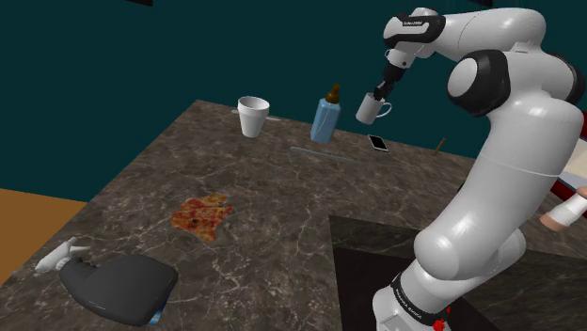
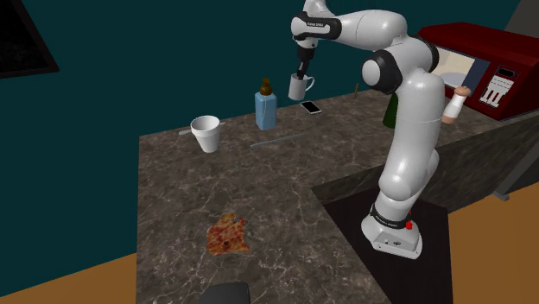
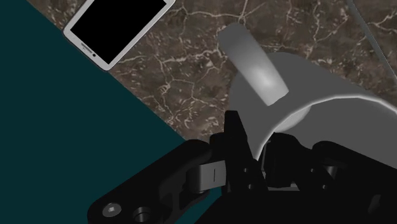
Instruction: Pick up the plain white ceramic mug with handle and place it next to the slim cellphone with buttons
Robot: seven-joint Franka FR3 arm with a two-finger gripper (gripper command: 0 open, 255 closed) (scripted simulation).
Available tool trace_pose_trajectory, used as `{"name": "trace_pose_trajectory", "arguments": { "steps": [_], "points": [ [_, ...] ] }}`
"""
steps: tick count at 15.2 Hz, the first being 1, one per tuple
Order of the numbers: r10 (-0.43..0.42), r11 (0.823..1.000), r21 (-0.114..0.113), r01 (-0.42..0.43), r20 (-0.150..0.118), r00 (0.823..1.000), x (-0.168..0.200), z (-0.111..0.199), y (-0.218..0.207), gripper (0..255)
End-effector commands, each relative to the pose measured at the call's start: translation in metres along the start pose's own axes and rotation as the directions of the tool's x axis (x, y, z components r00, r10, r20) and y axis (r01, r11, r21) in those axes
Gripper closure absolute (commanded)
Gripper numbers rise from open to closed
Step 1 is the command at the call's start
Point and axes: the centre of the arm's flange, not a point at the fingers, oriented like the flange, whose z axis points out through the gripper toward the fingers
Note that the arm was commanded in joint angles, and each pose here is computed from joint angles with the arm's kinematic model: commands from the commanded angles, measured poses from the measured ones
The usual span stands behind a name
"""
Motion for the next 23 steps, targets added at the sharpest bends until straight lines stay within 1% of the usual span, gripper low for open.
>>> {"name": "trace_pose_trajectory", "arguments": {
  "steps": [1, 23],
  "points": [
    [0.000, 1.000, 0.000, 0.000, -0.001, 1.000, -0.002, 0.009, 0.000, 255],
    [0.000, 1.000, 0.000, 0.000, -0.001, 1.000, -0.013, 0.126, 0.000, 255]
  ]
}}
